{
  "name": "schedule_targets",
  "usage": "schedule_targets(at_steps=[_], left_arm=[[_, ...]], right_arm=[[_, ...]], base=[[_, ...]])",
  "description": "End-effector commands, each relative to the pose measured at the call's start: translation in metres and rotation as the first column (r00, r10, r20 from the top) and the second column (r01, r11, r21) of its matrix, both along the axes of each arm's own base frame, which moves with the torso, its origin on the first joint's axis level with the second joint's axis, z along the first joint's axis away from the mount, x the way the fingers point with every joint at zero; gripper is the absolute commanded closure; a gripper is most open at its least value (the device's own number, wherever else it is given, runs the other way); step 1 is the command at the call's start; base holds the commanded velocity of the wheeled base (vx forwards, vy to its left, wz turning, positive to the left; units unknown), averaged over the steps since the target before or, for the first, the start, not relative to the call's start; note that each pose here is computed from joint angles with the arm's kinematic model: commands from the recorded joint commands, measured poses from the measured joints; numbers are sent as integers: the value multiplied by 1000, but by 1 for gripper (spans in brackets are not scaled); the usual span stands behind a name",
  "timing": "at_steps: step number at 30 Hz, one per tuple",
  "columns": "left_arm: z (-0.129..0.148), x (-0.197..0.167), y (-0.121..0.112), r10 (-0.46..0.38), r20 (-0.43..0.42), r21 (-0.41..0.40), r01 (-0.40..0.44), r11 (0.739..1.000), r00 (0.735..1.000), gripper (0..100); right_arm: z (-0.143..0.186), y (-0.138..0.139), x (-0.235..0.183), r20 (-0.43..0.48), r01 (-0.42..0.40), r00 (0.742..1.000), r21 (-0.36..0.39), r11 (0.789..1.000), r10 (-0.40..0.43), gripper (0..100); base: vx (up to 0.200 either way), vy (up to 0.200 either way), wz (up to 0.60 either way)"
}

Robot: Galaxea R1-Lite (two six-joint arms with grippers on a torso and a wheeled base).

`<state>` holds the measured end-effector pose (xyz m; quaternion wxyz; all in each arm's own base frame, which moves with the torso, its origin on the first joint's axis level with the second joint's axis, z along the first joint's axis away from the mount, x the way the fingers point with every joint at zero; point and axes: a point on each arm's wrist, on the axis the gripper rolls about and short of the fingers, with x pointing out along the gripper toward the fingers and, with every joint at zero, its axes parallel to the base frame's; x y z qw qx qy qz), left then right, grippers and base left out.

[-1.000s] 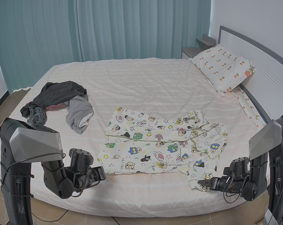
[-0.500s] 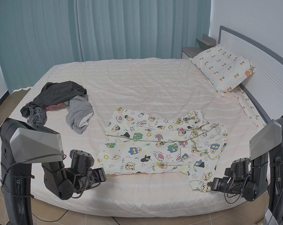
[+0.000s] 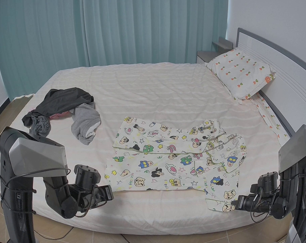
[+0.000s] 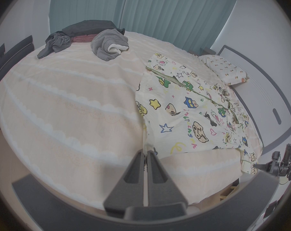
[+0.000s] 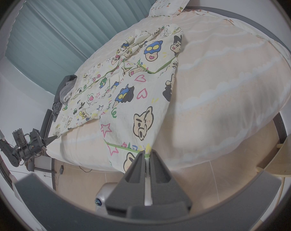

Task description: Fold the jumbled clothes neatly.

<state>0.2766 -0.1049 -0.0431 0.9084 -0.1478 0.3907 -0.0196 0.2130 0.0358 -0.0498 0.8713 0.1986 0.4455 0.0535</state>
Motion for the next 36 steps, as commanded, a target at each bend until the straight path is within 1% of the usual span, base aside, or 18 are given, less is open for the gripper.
schedule_targets(at_steps=[1,2,4,9,12,16,23,27,32,36], left_arm=[[-1,-6,1,-15,-14,18,15,1000,1000,100],[-3,-11,3,-58,-27,67,60,996,998,100],[-4,-15,4,-74,-37,83,76,994,997,100],[-2,-18,3,-84,-38,88,88,992,996,100],[-3,-21,4,-84,-48,91,88,992,995,100],[-4,-25,6,-84,-63,96,90,991,994,100],[-6,-32,8,-85,-89,104,94,990,992,100],[-7,-36,10,-82,-109,105,93,990,991,100],[-9,-42,13,-80,-131,111,94,989,988,100],[-9,-47,14,-81,-148,115,99,988,986,100]], right_arm=[[2,-1,-6,-11,-15,1000,-17,1000,15,100],[2,-2,-11,-24,-38,999,-39,998,37,100],[1,-3,-11,-28,-35,999,-45,998,33,100],[2,-6,-11,-33,-26,999,-59,998,24,100],[2,-6,-15,-61,-36,998,-73,997,32,100],[4,-6,-17,-73,-56,996,-89,994,49,100],[1,-7,-19,-100,-64,994,-124,990,52,100],[-1,-8,-22,-131,-86,989,-167,982,64,100],[-3,-9,-26,-170,-107,983,-176,979,77,100],[-3,-9,-26,-171,-110,982,-179,978,80,100]], base=[[0,0,0],[0,0,0],[0,0,0],[0,0,0],[0,0,0],[0,0,0],[0,0,0],[0,0,0],[0,0,0],[0,0,0]])
